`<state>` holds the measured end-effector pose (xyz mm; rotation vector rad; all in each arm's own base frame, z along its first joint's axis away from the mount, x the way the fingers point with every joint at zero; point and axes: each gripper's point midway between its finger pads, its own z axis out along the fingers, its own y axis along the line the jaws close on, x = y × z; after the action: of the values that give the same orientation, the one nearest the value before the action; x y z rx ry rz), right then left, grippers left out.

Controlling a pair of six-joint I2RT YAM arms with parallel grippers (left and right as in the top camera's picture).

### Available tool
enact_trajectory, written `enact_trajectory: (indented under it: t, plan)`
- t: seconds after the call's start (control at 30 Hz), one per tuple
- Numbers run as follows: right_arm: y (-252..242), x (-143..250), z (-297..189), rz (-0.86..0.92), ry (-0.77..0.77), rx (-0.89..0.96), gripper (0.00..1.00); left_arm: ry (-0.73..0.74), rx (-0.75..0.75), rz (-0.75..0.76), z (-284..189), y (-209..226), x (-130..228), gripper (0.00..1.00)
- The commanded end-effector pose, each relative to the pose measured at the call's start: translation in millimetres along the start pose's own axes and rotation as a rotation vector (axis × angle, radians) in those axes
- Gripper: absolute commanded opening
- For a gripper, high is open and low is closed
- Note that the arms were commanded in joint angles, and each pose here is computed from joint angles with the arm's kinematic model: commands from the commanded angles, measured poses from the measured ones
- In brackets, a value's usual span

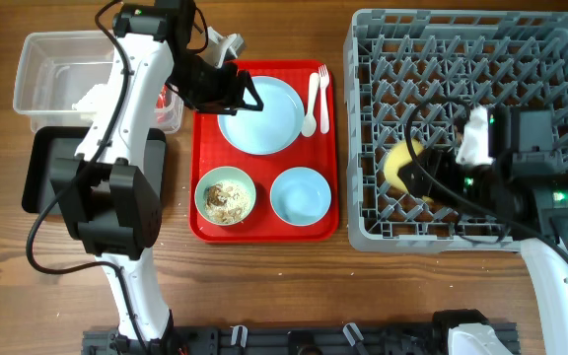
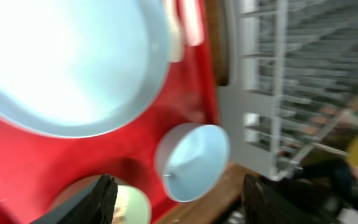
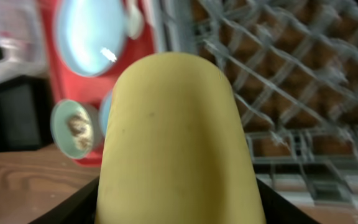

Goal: Sort waste into correct bins and load items into the dishwasher rack
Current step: 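Lower the yellow cup into the dish rack with the right gripper, then release the cup and raise the right gripper above the rack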

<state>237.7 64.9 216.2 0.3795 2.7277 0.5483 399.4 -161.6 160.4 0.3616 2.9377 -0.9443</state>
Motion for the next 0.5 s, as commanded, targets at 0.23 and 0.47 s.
enact_trajectory:
  t: [0.23,0.47]
  plan:
    - [-16.7,23.0,45.1,0.050,0.172,0.246,0.56,-0.056,-0.400,-0.125,-17.1,61.8,-6.5,0.68]
    - [-33.5,44.9,86.7,0.038,0.380,0.420,0.57,-0.066,-0.400,-0.120,-17.2,61.9,-9.2,0.68]
